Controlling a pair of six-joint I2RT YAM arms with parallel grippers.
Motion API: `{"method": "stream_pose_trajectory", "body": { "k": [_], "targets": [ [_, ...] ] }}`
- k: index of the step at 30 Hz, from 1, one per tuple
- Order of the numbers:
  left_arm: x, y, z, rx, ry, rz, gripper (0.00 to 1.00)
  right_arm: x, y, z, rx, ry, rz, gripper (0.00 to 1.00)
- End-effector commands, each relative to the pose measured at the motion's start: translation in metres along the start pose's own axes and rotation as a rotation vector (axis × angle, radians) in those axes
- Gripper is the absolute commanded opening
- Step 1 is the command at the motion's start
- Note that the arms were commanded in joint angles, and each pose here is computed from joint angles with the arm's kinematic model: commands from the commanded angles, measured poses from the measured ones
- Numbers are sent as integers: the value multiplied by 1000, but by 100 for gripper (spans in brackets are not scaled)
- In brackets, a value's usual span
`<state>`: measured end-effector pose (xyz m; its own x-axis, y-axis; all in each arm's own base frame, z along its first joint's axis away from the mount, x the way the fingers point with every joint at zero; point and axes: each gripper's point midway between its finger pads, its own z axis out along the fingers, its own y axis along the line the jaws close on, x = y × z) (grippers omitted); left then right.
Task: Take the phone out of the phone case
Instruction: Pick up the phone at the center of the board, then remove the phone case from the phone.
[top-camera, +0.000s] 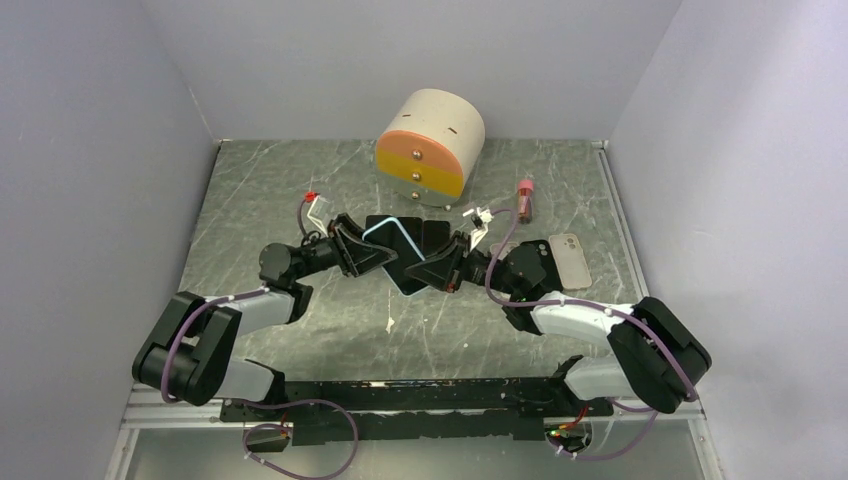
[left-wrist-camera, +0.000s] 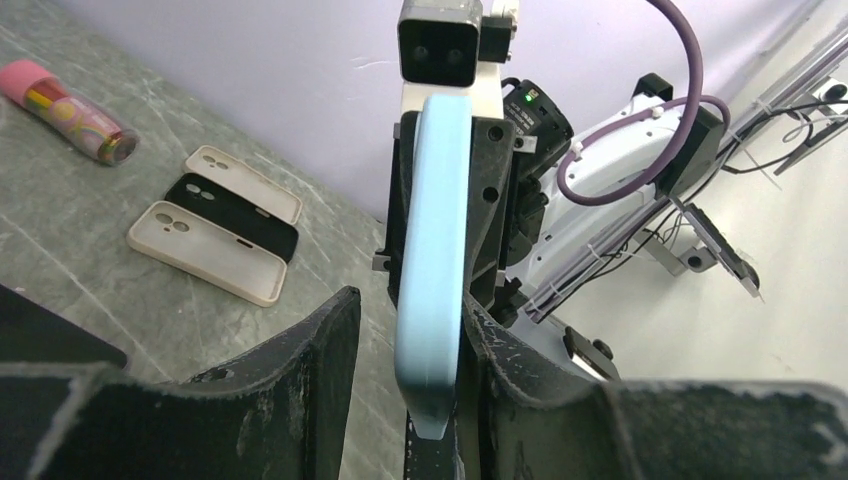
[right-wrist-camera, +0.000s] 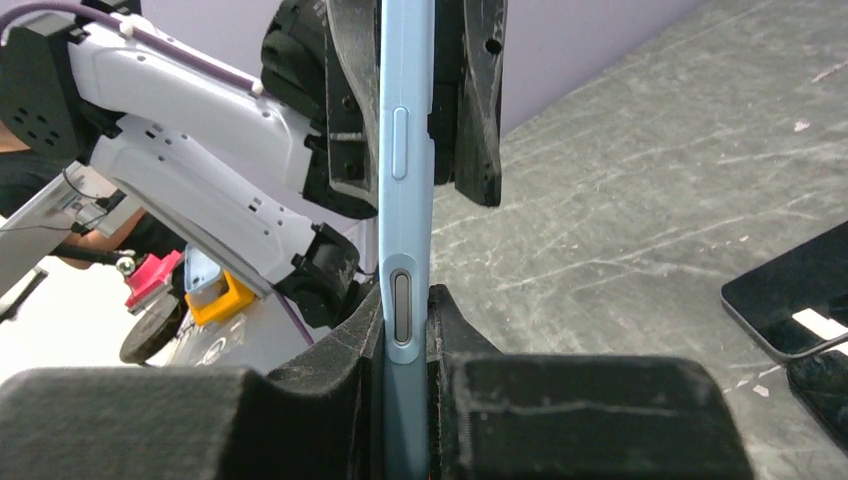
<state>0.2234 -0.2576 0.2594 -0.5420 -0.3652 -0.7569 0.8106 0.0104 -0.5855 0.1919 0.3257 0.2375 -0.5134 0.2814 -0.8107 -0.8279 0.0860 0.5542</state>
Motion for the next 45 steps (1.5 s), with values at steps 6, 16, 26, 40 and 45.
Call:
{"method": "stream_pose_trajectory", "body": {
  "k": [6, 16, 26, 40, 45],
  "targets": [
    [0, -22, 8, 78, -2, 56, 39, -59, 41, 4, -138, -194, -131, 0],
    [-9, -27, 11, 66, -28, 57, 26, -42, 32, 12, -150, -117, -103, 0],
    [-19, -29, 11, 38, -79, 47, 3, -36, 25, 10, -126, -112, -110, 23],
    [-64, -20, 3, -152, -310, -10, 3, -21, 18, 12, -112, -109, -134, 67],
    [-72, -27, 2, -134, -346, -43, 2, -21, 20, 14, -136, -121, -141, 67]
  ]
}}
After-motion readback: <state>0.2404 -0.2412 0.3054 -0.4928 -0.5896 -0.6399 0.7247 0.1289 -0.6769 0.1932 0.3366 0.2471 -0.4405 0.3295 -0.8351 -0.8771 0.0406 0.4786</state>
